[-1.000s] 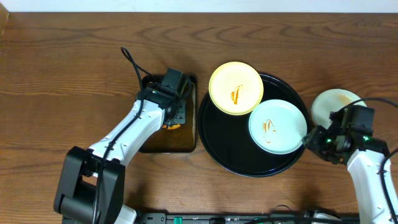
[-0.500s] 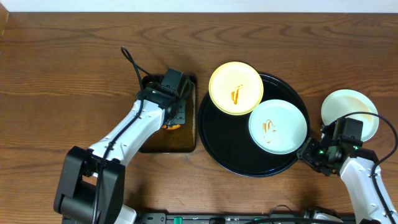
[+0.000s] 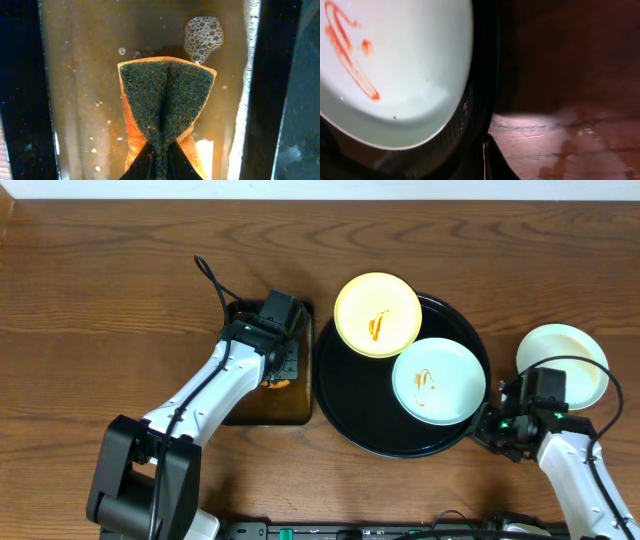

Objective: Clean dirty plates on tray and stack at the side
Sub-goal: 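Release plate at right, move right gripper to grasp remaining green plate rim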

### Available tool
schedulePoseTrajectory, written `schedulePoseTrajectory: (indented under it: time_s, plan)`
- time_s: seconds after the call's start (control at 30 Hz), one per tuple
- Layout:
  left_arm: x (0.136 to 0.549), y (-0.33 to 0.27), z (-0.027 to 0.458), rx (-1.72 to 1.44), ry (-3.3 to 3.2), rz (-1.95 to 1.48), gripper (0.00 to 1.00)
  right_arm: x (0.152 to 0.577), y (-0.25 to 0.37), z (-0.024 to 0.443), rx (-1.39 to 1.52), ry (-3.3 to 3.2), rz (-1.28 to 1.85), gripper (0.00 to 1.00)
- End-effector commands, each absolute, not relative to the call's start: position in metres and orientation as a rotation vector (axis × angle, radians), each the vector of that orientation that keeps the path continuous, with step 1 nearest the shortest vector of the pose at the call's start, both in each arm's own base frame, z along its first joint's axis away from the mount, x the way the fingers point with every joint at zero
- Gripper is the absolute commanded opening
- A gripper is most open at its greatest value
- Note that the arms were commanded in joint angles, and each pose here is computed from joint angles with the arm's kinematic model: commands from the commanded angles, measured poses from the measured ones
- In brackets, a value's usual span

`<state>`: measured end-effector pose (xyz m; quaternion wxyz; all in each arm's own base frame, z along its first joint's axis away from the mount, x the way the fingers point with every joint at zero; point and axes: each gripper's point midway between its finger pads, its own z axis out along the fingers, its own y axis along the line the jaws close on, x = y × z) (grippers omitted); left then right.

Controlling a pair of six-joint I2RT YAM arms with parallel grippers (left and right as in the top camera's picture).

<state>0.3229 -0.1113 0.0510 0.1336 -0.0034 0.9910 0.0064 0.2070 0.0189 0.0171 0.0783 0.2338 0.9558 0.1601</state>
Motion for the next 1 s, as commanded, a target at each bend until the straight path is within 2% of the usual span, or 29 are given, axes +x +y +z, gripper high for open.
schedulePoseTrajectory:
  time_s: [0.0, 0.27, 0.37, 0.63, 0.73, 0.97]
  plan:
    - [0.323, -0.110, 0.052, -0.022, 2.871, 0.018, 0.09, 0.209, 0.043, 0.023, 0.609, 2.860, 0.630, 0.01]
    - [0.323, -0.110, 0.051, -0.022, 2.872, 0.019, 0.09, 0.208, 0.051, 0.026, 0.575, 2.865, 0.685, 0.13]
    - [0.323, -0.110, 0.051, -0.022, 2.872, 0.019, 0.09, 0.212, 0.047, 0.026, 0.573, 2.853, 0.654, 0.13]
    - [0.323, -0.110, 0.051, -0.021, 2.872, 0.019, 0.09, 0.265, 0.041, 0.072, 0.415, 2.669, 0.623, 0.20]
    - [0.323, -0.110, 0.051, -0.022, 2.872, 0.019, 0.09, 0.290, 0.028, 0.089, 0.365, 2.580, 0.523, 0.25]
    - [0.323, -0.111, 0.051, -0.021, 2.874, 0.011, 0.09, 0.312, 0.020, 0.092, 0.157, 2.551, 0.413, 0.26]
